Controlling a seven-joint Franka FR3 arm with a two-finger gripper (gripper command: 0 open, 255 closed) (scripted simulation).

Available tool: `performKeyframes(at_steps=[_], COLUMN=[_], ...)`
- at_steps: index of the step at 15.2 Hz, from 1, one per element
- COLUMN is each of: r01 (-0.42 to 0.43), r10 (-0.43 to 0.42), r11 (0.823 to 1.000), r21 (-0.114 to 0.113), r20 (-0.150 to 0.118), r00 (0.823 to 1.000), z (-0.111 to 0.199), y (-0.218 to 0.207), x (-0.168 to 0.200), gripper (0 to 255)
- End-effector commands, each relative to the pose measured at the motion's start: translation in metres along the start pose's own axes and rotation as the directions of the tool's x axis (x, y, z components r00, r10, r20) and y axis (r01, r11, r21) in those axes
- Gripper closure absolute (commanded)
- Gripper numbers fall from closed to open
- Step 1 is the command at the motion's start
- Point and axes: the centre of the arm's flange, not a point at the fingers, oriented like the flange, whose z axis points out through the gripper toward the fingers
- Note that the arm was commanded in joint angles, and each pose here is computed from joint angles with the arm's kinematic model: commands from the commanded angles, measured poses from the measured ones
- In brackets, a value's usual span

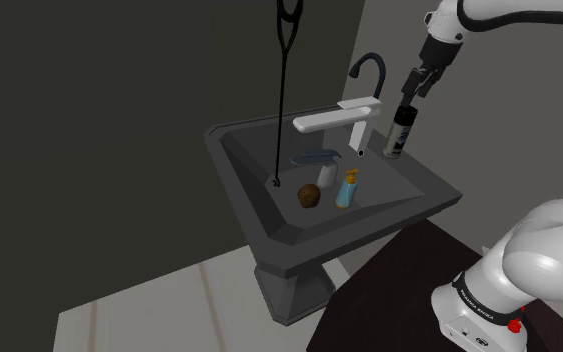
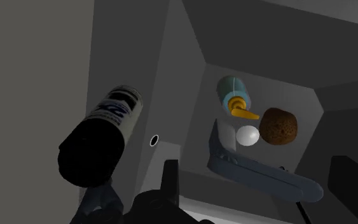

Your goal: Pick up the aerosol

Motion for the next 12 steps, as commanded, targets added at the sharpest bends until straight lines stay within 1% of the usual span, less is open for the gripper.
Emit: performKeyframes(at_steps=[1, 12], r01=[-0.001, -0.005], r10=[0.001, 0.005], r11=[1.0, 1.0], r21=[-0.001, -0.002], r20=[0.015, 0.1], r00=[1.0, 0.995], z=[0.012, 0.086], y=[0.021, 0.139], x=[0.013, 0.068], gripper=[0, 0])
